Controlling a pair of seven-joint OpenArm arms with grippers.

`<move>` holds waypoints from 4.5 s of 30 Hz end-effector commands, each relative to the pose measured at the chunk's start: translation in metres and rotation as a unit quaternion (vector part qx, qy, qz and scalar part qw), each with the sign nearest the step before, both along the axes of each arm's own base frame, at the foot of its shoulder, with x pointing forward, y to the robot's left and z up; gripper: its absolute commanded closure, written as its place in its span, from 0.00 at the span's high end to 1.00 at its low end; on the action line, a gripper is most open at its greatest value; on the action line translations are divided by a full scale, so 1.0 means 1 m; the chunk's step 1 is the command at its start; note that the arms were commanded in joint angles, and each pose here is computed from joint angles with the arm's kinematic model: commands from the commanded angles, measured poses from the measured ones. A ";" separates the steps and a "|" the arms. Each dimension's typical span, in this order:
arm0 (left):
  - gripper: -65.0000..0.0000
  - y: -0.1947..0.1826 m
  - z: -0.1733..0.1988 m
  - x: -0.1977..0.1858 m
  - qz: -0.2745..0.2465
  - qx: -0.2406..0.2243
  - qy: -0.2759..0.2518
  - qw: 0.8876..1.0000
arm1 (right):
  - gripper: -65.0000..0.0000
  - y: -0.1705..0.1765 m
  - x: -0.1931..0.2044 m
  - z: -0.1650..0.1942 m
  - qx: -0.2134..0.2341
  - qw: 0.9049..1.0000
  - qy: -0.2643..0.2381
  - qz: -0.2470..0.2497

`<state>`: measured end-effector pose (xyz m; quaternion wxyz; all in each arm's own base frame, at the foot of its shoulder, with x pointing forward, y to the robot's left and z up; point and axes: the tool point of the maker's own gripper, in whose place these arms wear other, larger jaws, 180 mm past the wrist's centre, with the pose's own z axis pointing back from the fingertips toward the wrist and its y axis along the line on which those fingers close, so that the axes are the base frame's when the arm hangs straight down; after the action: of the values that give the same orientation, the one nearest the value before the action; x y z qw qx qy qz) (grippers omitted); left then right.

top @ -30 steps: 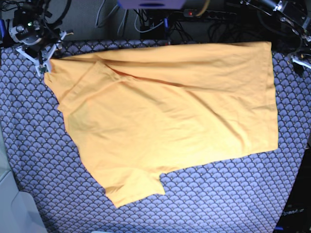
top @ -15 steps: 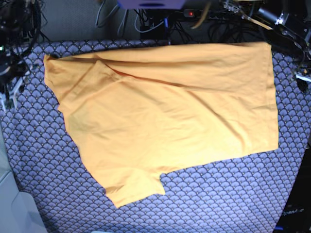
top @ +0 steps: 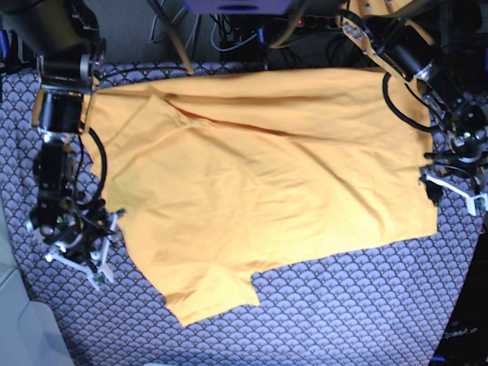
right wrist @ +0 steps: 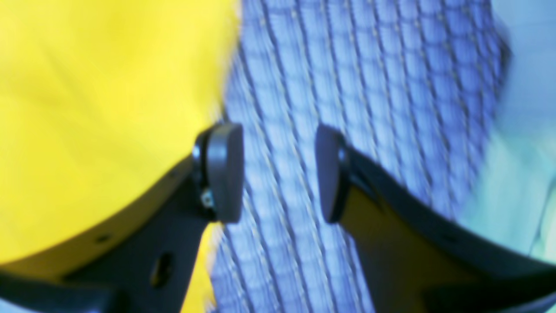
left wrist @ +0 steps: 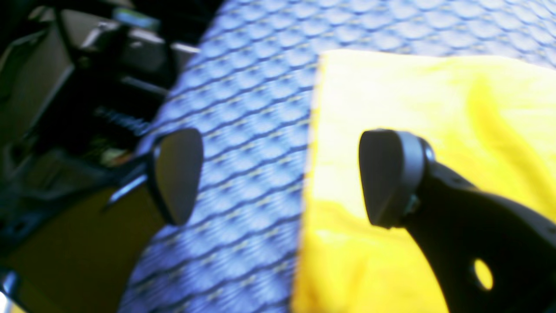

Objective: Fold the T-shirt properly
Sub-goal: 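Move both grippers down to the two hem corners of the shirt, then close both grippers on the hem corners of the shirt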

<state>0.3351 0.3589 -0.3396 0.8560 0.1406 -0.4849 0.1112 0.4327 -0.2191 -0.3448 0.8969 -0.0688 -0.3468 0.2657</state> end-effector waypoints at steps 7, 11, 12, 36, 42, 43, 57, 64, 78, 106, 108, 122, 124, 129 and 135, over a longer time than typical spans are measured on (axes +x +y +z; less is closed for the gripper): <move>0.84 0.002 0.013 0.004 0.020 0.007 -0.005 1.000 | 0.43 0.018 0.065 -0.006 0.116 0.993 -0.005 0.004; 0.84 0.006 0.029 -0.004 0.027 0.028 -0.003 0.999 | 0.43 0.034 0.083 -0.009 0.181 0.983 -0.014 0.007; 0.84 0.006 0.032 -0.008 0.027 0.032 -0.001 0.999 | 0.43 0.034 0.085 -0.009 0.189 0.982 -0.016 0.006; 0.84 0.010 0.022 -0.039 0.029 0.054 0.025 0.998 | 0.43 0.033 0.061 -0.042 0.244 0.968 -0.058 -0.004; 0.84 0.010 0.027 -0.044 0.031 0.064 0.024 0.997 | 0.43 0.031 0.063 -0.039 0.244 0.968 -0.063 -0.005; 0.84 0.011 0.029 -0.044 0.030 0.067 0.022 0.997 | 0.43 0.031 0.064 -0.037 0.246 0.967 -0.067 -0.004; 0.84 0.005 0.032 -0.051 0.031 0.071 0.022 0.997 | 0.48 0.020 0.075 -0.024 0.260 0.959 -0.111 -0.036; 0.84 0.005 0.032 -0.052 0.031 0.071 0.021 0.997 | 0.49 0.019 0.076 -0.026 0.259 0.959 -0.112 -0.041; 0.84 0.001 0.025 -0.057 0.030 0.067 0.027 0.997 | 0.49 0.007 0.083 -0.033 0.219 0.962 -0.132 -0.096; 0.83 -0.001 0.014 -0.067 0.037 0.056 0.043 0.997 | 0.48 0.032 0.063 -0.063 0.228 0.965 -0.096 -0.090; 0.83 -0.001 0.014 -0.067 0.037 0.056 0.043 0.997 | 0.48 0.031 0.063 -0.063 0.230 0.964 -0.097 -0.092; 0.83 -0.002 0.013 -0.066 0.036 0.053 0.042 0.997 | 0.41 0.032 0.060 -0.067 0.228 0.965 -0.093 -0.093; 0.83 -0.003 0.013 -0.065 0.035 0.053 0.041 0.997 | 0.27 0.032 0.057 -0.070 0.228 0.965 -0.091 -0.093; 0.83 -0.004 0.013 -0.062 0.034 0.050 0.040 0.997 | 0.00 0.031 0.058 -0.069 0.227 0.965 -0.092 -0.093; 0.83 -0.004 0.016 -0.058 0.035 0.050 0.033 0.998 | 0.00 0.017 0.067 -0.050 0.218 0.964 -0.123 -0.090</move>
<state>0.2697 0.3511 -0.3379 0.8723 0.1961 -0.4335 0.1124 0.4825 -0.1908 -0.4202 0.8766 0.0733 -0.4658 0.0962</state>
